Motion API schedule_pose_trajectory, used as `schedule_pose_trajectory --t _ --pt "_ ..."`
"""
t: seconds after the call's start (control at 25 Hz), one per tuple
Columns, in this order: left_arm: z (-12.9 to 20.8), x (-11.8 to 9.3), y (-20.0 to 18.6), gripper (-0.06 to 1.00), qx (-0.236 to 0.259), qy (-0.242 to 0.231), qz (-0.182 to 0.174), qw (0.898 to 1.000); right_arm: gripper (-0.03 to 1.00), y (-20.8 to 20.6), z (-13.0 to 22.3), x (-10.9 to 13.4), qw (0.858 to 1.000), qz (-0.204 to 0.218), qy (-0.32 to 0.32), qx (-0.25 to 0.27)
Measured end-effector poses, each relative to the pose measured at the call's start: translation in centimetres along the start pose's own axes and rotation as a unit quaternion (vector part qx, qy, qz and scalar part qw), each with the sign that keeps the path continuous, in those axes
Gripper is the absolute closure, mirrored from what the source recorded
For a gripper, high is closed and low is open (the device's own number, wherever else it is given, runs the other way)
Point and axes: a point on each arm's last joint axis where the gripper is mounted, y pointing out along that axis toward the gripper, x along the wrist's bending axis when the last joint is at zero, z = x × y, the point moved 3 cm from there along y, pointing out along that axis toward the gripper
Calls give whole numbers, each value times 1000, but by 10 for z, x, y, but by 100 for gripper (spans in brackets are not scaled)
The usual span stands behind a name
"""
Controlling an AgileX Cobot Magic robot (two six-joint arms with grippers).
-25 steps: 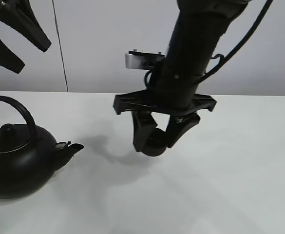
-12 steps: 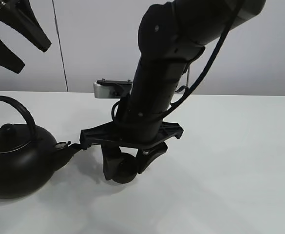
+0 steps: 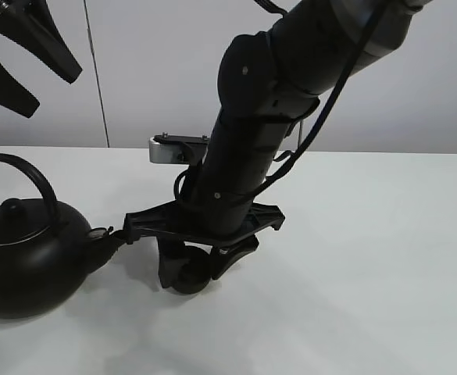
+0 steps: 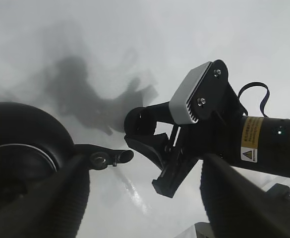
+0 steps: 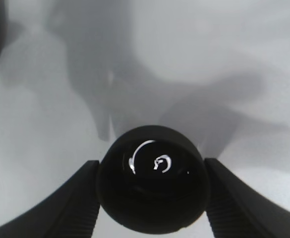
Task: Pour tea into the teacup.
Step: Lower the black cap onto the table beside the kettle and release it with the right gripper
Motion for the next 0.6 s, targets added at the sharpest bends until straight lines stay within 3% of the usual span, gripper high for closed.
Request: schedule_pose_trajectory --t 0.6 --pt "0 0 0 47 0 0 0 1000 53 0 0 0 1000 0 0 0"
